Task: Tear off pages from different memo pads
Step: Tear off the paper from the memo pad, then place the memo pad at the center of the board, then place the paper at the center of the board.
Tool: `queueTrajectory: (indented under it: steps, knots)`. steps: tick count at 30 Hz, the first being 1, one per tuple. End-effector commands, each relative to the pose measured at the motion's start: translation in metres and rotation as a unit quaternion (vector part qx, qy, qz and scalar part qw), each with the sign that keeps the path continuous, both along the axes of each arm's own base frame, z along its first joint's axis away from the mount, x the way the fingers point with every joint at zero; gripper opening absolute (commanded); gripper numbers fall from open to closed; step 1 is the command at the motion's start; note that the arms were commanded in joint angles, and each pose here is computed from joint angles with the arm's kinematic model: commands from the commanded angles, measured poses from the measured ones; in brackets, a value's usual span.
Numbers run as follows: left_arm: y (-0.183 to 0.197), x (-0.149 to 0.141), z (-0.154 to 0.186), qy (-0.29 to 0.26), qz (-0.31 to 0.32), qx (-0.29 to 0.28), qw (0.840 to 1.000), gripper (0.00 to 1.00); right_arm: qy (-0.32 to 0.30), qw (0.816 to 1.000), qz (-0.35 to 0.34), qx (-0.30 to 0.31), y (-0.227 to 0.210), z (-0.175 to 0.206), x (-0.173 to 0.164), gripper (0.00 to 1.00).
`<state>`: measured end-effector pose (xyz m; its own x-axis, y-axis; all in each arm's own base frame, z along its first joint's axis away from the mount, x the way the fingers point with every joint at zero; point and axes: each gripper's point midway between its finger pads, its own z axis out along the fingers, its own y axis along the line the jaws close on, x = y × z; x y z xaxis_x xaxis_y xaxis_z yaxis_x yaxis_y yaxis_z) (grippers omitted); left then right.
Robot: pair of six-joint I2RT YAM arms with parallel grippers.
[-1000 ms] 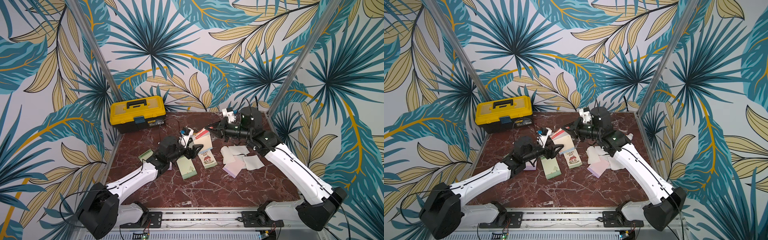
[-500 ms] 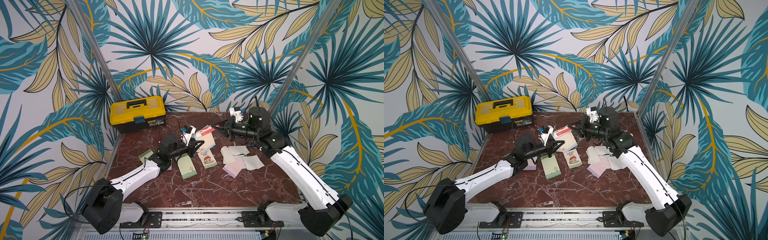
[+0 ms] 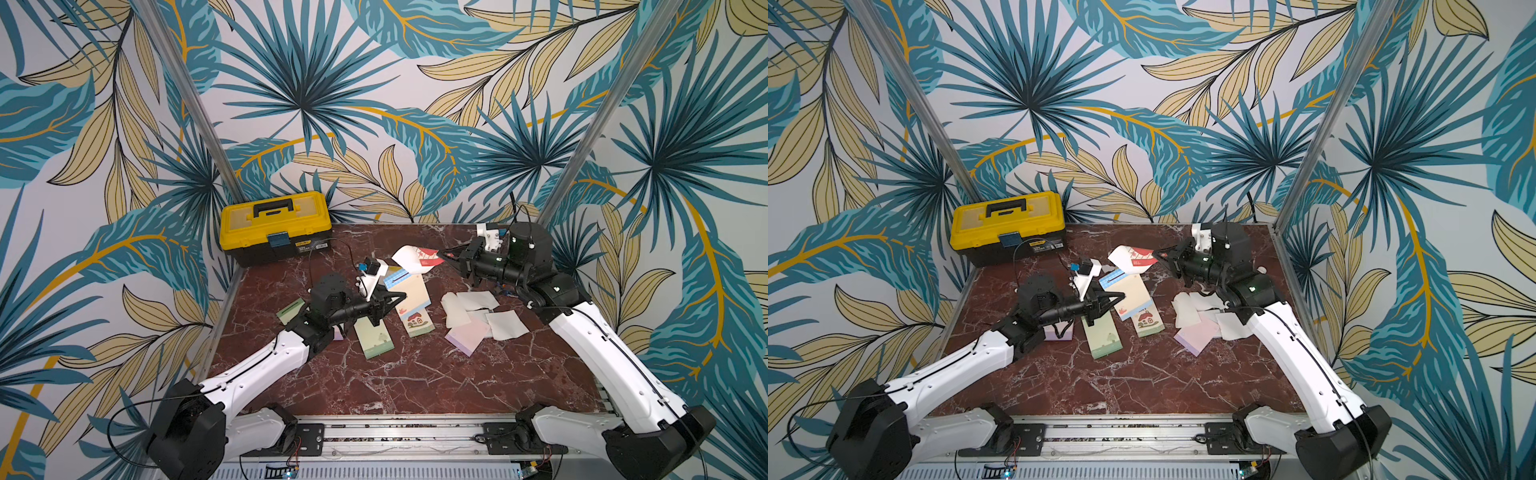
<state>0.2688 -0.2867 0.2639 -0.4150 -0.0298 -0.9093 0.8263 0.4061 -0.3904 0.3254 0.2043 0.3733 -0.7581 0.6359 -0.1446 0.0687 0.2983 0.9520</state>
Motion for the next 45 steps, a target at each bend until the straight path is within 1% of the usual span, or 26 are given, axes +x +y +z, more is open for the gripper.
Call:
queueTrajectory:
  steps: [1, 3, 5, 6, 8, 11, 14, 17, 19, 20, 23, 27, 29, 31, 32, 33, 34, 35, 36, 39, 40, 41, 42, 43, 44, 45]
  knots:
    - [0.001, -0.007, 0.008, 0.003, -0.011, -0.018, 1.000, 0.00, -0.030, 0.999, -0.038, 0.012, -0.011, 0.011, 0.012, 0.00]
    - [0.001, -0.006, 0.010, 0.001, -0.012, -0.018, 1.000, 0.00, -0.027, 0.999, -0.030, 0.016, -0.008, 0.008, 0.013, 0.00]
    - [0.001, -0.006, 0.009, 0.002, -0.012, -0.011, 1.000, 0.00, -0.048, 0.998, -0.034, 0.016, -0.010, 0.012, 0.016, 0.00]
    - [0.001, -0.006, 0.007, 0.005, -0.011, -0.007, 1.000, 0.00, -0.047, 0.998, -0.047, 0.005, -0.017, 0.006, 0.018, 0.00]
    - [0.004, -0.004, 0.002, 0.018, -0.010, -0.006, 1.000, 0.00, -0.025, 0.996, -0.082, -0.007, -0.042, -0.018, 0.025, 0.00]
    - [0.018, 0.004, -0.007, 0.058, 0.009, -0.018, 0.998, 0.00, -0.004, 0.992, -0.123, -0.021, -0.074, -0.053, 0.035, 0.00]
    - [0.042, 0.030, -0.024, 0.126, 0.069, -0.011, 0.990, 0.00, 0.006, 0.993, -0.088, -0.074, -0.070, -0.085, 0.043, 0.00]
    - [0.067, 0.067, -0.050, 0.225, 0.124, 0.009, 0.966, 0.00, 0.031, 0.994, -0.034, -0.095, -0.055, -0.122, 0.055, 0.00]
    - [0.079, 0.085, -0.063, 0.292, 0.132, 0.016, 0.947, 0.00, 0.054, 0.992, -0.016, -0.109, -0.051, -0.149, 0.062, 0.00]
    - [0.083, 0.093, -0.069, 0.316, 0.134, 0.022, 0.939, 0.00, 0.058, 0.992, -0.006, -0.116, -0.048, -0.161, 0.067, 0.00]
    - [0.096, 0.108, -0.092, 0.355, 0.144, 0.059, 0.922, 0.00, 0.064, 0.990, 0.026, -0.126, -0.038, -0.191, 0.082, 0.00]
    - [0.112, 0.121, -0.113, 0.388, 0.144, 0.083, 0.907, 0.00, 0.080, 0.985, 0.049, -0.145, -0.032, -0.226, 0.099, 0.00]
    - [0.121, 0.126, -0.120, 0.407, 0.143, 0.083, 0.898, 0.00, 0.102, 0.979, 0.060, -0.167, -0.034, -0.247, 0.101, 0.00]
    - [0.131, 0.128, -0.127, 0.431, 0.147, 0.084, 0.887, 0.00, 0.135, 0.970, 0.074, -0.190, -0.037, -0.268, 0.098, 0.00]
    - [0.136, 0.129, -0.131, 0.444, 0.147, 0.085, 0.880, 0.00, 0.150, 0.964, 0.083, -0.201, -0.038, -0.276, 0.095, 0.02]
    - [0.140, 0.129, -0.135, 0.455, 0.146, 0.088, 0.874, 0.00, 0.161, 0.960, 0.089, -0.211, -0.039, -0.282, 0.094, 0.06]
    - [0.146, 0.128, -0.141, 0.468, 0.150, 0.094, 0.866, 0.00, 0.171, 0.956, 0.093, -0.219, -0.041, -0.287, 0.092, 0.14]
    - [0.151, 0.127, -0.147, 0.478, 0.153, 0.104, 0.859, 0.00, 0.179, 0.952, 0.100, -0.226, -0.042, -0.290, 0.089, 0.32]
    - [0.156, 0.126, -0.152, 0.488, 0.155, 0.112, 0.852, 0.00, 0.185, 0.949, 0.106, -0.232, -0.042, -0.290, 0.088, 0.47]
    - [0.173, 0.121, -0.168, 0.510, 0.168, 0.142, 0.831, 0.00, 0.171, 0.941, 0.108, -0.271, -0.052, -0.279, 0.081, 0.71]
    - [0.178, 0.120, -0.172, 0.512, 0.175, 0.153, 0.827, 0.00, 0.163, 0.938, 0.100, -0.291, -0.059, -0.273, 0.079, 0.76]
    - [0.184, 0.120, -0.176, 0.514, 0.186, 0.163, 0.821, 0.06, 0.150, 0.933, 0.093, -0.314, -0.067, -0.265, 0.076, 0.83]
    - [0.190, 0.119, -0.181, 0.516, 0.200, 0.175, 0.815, 0.14, 0.141, 0.927, 0.081, -0.339, -0.076, -0.259, 0.073, 0.90]
    - [0.194, 0.119, -0.183, 0.515, 0.208, 0.183, 0.811, 0.16, 0.133, 0.921, 0.076, -0.359, -0.083, -0.256, 0.069, 0.95]
    - [0.196, 0.120, -0.184, 0.512, 0.211, 0.189, 0.811, 0.18, 0.130, 0.913, 0.065, -0.382, -0.093, -0.254, 0.064, 0.99]
    - [0.200, 0.120, -0.186, 0.513, 0.219, 0.195, 0.807, 0.22, 0.133, 0.905, 0.059, -0.399, -0.101, -0.253, 0.057, 0.99]
